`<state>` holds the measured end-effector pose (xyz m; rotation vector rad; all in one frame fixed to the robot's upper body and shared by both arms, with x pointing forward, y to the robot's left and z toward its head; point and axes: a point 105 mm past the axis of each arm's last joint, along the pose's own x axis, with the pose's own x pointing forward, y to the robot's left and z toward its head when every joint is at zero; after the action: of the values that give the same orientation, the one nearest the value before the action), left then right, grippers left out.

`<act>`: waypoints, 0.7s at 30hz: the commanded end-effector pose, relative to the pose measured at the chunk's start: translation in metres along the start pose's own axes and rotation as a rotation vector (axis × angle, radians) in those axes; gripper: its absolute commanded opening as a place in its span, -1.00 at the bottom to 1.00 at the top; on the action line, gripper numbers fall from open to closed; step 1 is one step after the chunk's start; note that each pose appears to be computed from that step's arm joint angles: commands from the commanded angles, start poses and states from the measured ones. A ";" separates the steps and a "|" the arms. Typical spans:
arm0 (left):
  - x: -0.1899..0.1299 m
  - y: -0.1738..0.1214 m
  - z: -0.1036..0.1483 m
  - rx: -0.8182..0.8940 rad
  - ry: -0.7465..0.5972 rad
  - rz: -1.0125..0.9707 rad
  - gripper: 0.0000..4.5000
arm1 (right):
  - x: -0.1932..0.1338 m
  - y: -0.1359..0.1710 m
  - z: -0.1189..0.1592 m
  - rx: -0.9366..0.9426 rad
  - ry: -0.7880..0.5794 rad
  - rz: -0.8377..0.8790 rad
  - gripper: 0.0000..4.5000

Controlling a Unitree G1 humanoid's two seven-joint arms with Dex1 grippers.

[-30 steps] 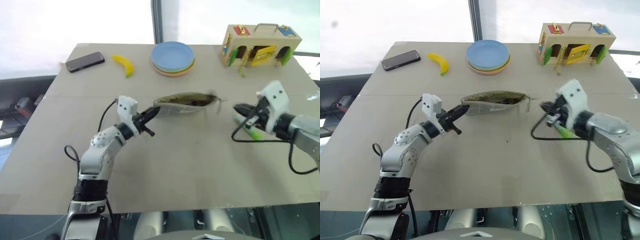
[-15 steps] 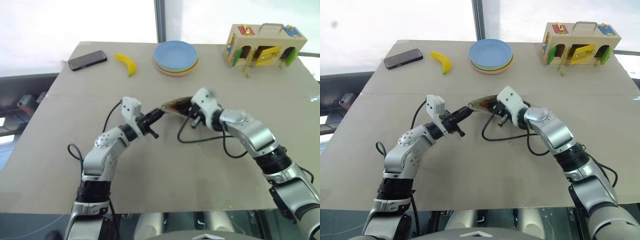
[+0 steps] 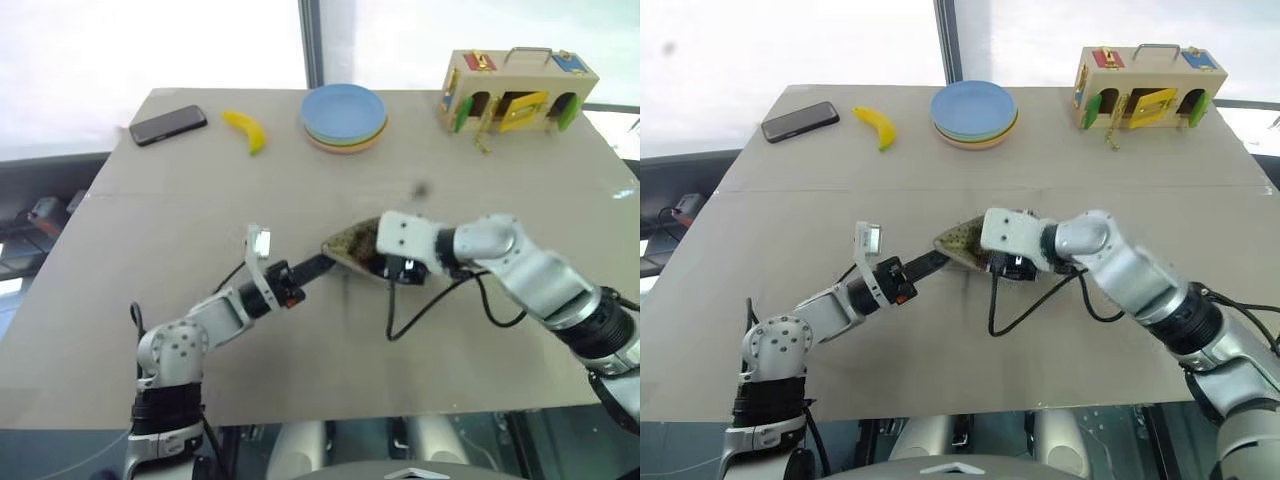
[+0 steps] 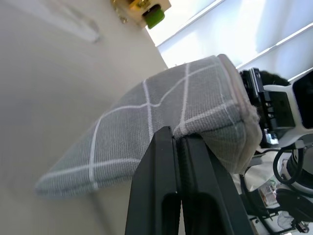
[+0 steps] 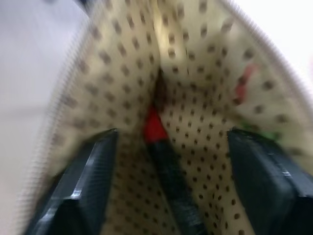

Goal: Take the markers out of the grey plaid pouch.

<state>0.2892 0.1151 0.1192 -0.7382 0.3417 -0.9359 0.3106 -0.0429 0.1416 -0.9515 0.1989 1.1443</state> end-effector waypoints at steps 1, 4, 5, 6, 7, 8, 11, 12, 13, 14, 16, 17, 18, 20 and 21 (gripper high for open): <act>0.003 -0.006 -0.002 0.012 0.010 -0.027 -1.00 | 0.016 -0.005 -0.005 -0.142 0.046 -0.042 0.53; 0.006 -0.007 -0.002 0.011 0.007 -0.032 -1.00 | 0.045 -0.006 -0.026 -0.173 0.132 -0.054 0.53; 0.007 -0.007 -0.002 0.014 0.006 -0.033 -1.00 | 0.053 -0.007 -0.033 -0.165 0.159 -0.061 0.53; 0.007 -0.007 -0.002 0.023 0.005 -0.027 -1.00 | 0.058 -0.006 -0.040 -0.157 0.175 -0.057 0.42; 0.007 -0.007 -0.002 0.037 0.005 -0.018 -1.00 | 0.058 -0.004 -0.045 -0.150 0.181 -0.035 0.29; 0.007 -0.006 -0.001 0.056 0.004 -0.007 -1.00 | 0.056 -0.002 -0.045 -0.131 0.171 -0.021 0.21; 0.005 0.005 0.005 0.167 -0.012 0.059 -1.00 | 0.033 -0.008 -0.027 0.001 0.064 -0.022 -0.46; 0.004 0.008 0.006 0.211 -0.011 0.079 -1.00 | 0.025 -0.009 -0.022 0.026 0.032 -0.018 -0.64; 0.004 0.010 0.006 0.241 -0.009 0.089 -1.00 | 0.020 -0.009 -0.019 0.039 0.016 -0.015 -0.87; 0.004 0.014 0.008 0.268 -0.014 0.106 -1.00 | 0.012 -0.010 -0.011 0.109 -0.034 -0.007 -0.98; 0.005 0.021 0.015 0.329 -0.032 0.147 -1.00 | -0.009 -0.014 0.006 0.191 -0.146 0.009 -0.98; 0.005 0.025 0.019 0.386 -0.032 0.175 -1.00 | -0.023 -0.017 0.015 0.214 -0.209 0.007 -0.98; 0.005 0.028 0.022 0.435 -0.026 0.191 -1.00 | -0.033 -0.020 0.021 0.213 -0.251 0.002 -0.98; 0.006 0.032 0.026 0.496 -0.021 0.210 -1.00 | -0.043 -0.023 0.026 0.228 -0.301 -0.017 -0.98; 0.007 0.033 0.027 0.509 -0.022 0.213 -1.00 | -0.046 -0.024 0.026 0.238 -0.317 -0.030 -0.98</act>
<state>0.3255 0.1302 0.1140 -0.2865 0.1687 -0.7786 0.3069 -0.0562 0.1838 -0.5819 0.1180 1.1948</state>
